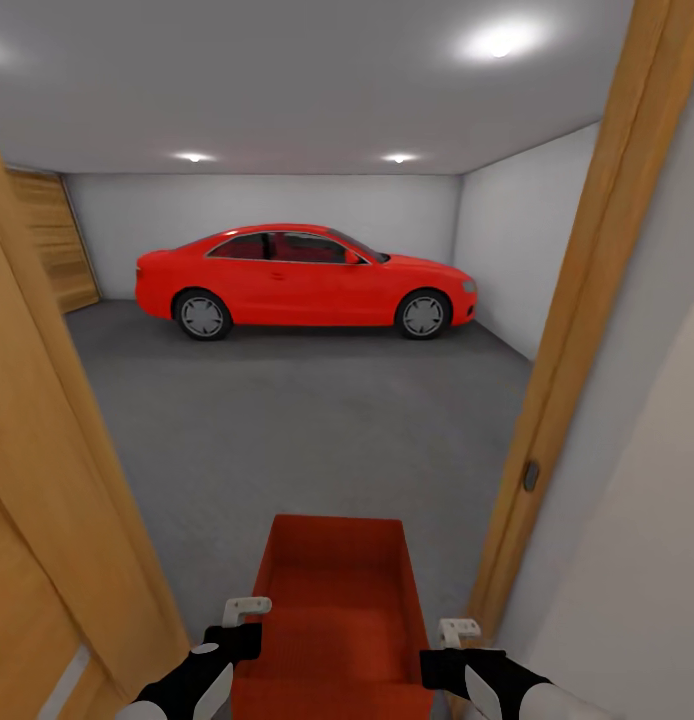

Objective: Move the two storage containers from the living room to the garage. In the garage, place one container on the floor and stack the other container on top of it (either order is fine).

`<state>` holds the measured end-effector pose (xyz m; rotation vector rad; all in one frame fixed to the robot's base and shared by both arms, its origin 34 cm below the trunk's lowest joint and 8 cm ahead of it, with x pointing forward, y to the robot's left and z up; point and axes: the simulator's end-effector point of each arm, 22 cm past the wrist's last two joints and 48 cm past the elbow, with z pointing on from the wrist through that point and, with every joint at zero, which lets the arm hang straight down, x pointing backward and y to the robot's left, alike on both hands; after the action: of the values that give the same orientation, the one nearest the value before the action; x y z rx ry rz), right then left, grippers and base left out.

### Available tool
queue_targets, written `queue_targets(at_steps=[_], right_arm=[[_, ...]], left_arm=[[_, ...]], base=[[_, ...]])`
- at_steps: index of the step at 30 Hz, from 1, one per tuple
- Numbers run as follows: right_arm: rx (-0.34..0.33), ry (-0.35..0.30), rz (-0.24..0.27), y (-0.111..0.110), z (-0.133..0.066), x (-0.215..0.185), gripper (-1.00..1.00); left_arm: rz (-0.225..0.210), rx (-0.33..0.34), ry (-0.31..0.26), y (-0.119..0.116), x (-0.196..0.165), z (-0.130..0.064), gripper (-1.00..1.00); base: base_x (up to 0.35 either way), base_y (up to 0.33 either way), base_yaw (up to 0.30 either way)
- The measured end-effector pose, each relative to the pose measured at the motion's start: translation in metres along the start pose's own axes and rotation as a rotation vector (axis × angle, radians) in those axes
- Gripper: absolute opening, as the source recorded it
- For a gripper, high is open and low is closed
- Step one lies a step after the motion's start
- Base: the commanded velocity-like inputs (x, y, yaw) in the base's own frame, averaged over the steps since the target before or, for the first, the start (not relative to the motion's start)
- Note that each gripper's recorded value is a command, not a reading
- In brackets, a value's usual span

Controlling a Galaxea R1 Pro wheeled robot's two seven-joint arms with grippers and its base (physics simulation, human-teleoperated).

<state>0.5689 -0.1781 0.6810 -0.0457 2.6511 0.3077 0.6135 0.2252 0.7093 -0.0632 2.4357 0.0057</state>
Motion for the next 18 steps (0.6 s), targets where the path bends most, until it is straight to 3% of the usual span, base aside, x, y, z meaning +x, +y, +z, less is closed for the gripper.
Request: queue_targets(at_steps=[18], right_arm=[[0.000, 0.000, 0.000, 0.0000, 0.0000, -0.0002, -1.00]], left_arm=[[0.000, 0.000, 0.000, 0.0000, 0.0000, 0.0000, -1.00]], base=[[0.235, 0.070, 0.000]])
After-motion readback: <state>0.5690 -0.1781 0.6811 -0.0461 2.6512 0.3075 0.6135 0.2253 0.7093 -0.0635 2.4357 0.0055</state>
